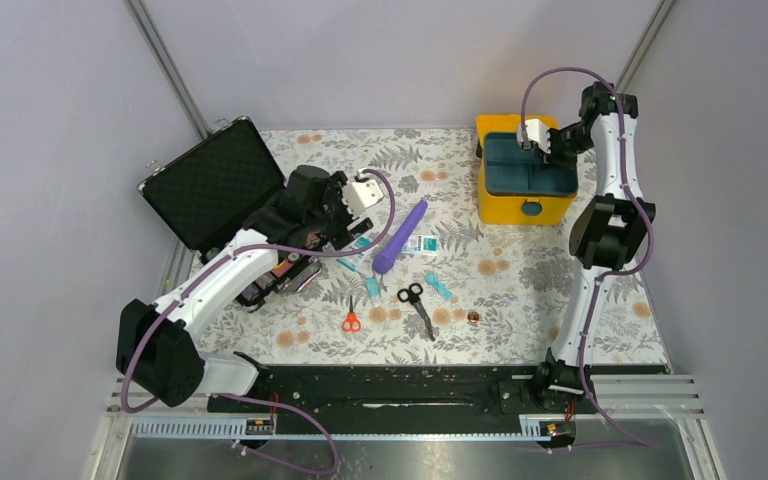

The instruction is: Organize the medicine kit

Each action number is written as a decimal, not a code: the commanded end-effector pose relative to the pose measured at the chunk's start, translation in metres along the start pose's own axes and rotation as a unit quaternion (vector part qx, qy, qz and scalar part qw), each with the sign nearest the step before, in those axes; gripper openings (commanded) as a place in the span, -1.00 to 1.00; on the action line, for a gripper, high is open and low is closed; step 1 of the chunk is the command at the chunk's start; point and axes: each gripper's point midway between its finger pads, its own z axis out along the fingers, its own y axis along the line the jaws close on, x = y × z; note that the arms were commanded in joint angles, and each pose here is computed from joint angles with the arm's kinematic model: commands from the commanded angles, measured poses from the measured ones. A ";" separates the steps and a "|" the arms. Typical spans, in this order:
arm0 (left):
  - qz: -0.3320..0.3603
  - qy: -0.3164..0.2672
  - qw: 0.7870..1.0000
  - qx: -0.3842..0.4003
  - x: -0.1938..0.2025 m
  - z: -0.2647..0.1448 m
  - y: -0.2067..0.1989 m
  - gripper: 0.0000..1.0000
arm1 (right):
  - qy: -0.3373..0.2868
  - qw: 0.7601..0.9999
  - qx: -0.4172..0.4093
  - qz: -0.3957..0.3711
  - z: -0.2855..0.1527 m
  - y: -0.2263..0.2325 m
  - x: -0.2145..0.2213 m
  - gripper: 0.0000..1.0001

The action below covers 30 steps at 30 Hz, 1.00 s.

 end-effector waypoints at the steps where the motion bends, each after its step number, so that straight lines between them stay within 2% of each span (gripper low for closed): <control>1: 0.013 -0.022 0.999 -0.032 -0.020 -0.011 0.019 0.55 | 0.002 1.000 0.001 -0.012 0.005 -0.004 0.009 -1.00; 18: 0.017 -0.019 0.999 -0.030 -0.016 -0.003 0.019 0.56 | -0.006 0.998 -0.038 -0.039 0.007 0.018 0.012 -0.98; 24: 0.020 -0.018 0.999 -0.033 -0.015 -0.005 0.020 0.56 | -0.003 0.999 -0.024 -0.033 0.009 0.012 0.011 -0.45; 30: 0.020 -0.024 0.999 -0.038 -0.015 -0.004 0.021 0.56 | 0.011 0.999 0.007 -0.038 -0.015 0.002 0.001 -0.19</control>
